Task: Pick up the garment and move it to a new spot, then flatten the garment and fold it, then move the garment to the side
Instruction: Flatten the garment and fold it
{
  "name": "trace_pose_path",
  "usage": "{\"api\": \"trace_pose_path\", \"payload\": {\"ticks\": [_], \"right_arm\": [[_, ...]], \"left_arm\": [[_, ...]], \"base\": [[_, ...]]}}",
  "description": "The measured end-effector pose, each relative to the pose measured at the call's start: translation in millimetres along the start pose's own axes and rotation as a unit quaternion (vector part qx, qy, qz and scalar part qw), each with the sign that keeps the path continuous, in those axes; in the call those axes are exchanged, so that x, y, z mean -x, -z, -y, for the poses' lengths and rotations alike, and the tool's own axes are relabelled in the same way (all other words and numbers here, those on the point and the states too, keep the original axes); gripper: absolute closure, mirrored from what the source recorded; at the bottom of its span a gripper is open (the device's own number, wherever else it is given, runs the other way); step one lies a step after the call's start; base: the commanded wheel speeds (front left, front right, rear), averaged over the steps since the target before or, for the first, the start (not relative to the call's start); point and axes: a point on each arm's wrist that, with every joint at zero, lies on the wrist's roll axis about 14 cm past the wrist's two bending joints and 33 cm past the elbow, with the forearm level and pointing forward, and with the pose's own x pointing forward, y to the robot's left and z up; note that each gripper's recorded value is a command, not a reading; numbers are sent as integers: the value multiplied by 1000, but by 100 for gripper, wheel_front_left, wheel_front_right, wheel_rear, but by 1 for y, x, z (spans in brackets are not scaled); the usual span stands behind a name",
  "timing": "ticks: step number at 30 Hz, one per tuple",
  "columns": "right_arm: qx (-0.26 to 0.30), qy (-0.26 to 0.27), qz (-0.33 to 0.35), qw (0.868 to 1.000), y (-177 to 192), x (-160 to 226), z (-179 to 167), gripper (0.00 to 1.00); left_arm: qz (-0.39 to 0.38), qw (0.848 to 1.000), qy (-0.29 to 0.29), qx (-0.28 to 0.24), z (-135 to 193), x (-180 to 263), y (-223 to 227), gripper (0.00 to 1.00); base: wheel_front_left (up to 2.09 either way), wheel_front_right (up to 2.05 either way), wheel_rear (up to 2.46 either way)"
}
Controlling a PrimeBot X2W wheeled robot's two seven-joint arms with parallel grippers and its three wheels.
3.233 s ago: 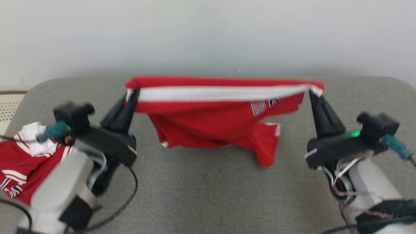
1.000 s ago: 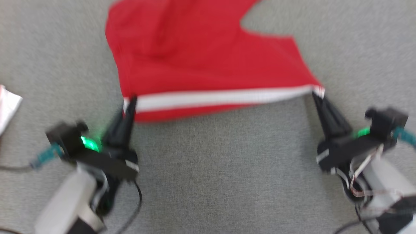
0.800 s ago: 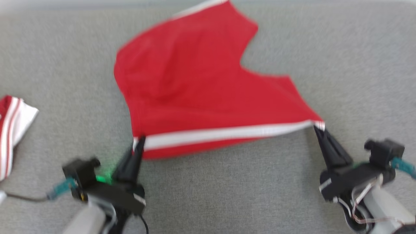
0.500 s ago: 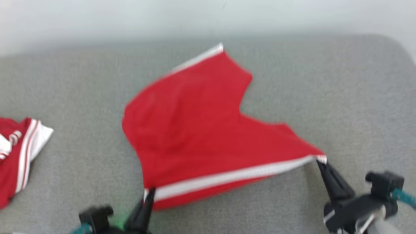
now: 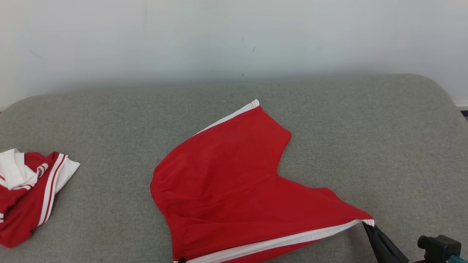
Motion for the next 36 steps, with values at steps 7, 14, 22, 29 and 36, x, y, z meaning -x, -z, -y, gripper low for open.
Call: {"api": "trace_pose_path", "payload": {"ticks": [7, 14, 22, 29, 36], "right_arm": [[24, 2, 17, 1000, -13, -11, 5, 100], [82, -19, 47, 995, -42, -55, 3, 100], [128, -35, 58, 990, -68, -118, 8, 100], [156, -51, 65, 984, -86, -176, 8, 100], [178, -72, 40, 980, -76, -230, 7, 100]], "left_arm": [[9, 1000, 7, -1, 2, -2, -6, 100], [56, 998, 28, -10, 11, -14, -40, 100], [106, 994, 31, -9, 6, -33, -79, 100], [156, 988, 23, -4, -6, -59, -119, 100], [171, 985, 1, 2, -30, -83, -135, 100]], "base": [[0, 0, 0], [0, 0, 0], [0, 0, 0], [0, 0, 0], [0, 0, 0]]}}
